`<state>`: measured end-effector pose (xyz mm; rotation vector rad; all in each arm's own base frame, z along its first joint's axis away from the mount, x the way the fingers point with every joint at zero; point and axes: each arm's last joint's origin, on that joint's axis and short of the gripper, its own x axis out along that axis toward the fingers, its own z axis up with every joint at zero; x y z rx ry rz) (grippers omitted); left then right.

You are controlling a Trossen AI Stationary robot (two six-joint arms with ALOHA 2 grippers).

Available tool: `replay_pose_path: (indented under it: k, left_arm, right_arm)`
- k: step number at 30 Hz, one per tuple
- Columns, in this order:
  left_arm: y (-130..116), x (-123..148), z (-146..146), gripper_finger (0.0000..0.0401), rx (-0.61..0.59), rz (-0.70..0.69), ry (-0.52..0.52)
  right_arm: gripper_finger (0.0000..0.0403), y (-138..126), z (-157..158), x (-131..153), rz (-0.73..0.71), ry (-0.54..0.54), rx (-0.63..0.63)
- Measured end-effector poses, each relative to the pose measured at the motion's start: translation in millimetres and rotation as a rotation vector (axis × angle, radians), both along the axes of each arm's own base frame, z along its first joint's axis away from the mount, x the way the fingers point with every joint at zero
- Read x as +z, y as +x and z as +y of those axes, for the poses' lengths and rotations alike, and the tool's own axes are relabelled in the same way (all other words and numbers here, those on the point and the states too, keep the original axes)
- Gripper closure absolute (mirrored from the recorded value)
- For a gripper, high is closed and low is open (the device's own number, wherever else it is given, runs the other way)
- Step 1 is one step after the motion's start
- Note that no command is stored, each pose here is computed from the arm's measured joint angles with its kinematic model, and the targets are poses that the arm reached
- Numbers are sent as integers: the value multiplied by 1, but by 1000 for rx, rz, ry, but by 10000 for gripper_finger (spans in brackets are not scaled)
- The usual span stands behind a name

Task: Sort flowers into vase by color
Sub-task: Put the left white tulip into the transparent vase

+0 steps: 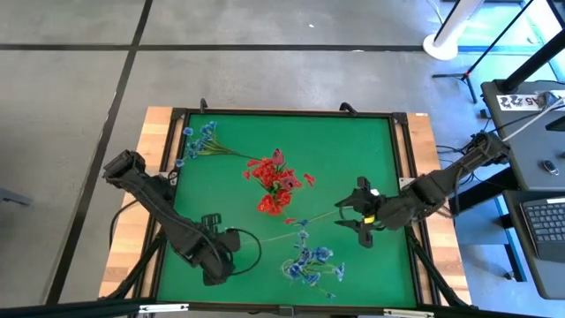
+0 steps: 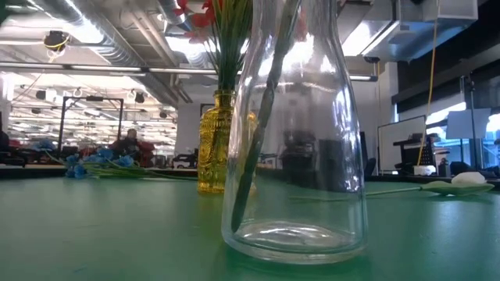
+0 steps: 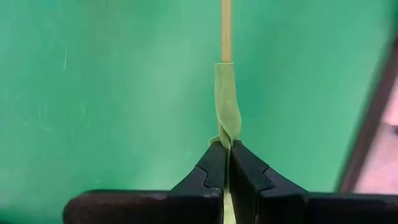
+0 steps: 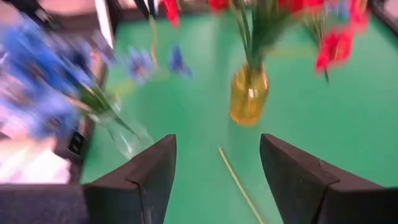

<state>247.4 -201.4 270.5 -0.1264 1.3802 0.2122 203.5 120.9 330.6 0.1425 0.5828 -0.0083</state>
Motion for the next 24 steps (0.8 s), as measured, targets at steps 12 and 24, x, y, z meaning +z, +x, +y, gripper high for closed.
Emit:
replay_pose_path:
  k: [12,24]
  left_arm:
    - [27,62,13,401,10,-195,-87]
    - [35,89,35,401,105,-219,-124]
  right_arm:
    - [173,20,15,67,-420,-144,225]
    - [173,89,59,76,-391,-523,303]
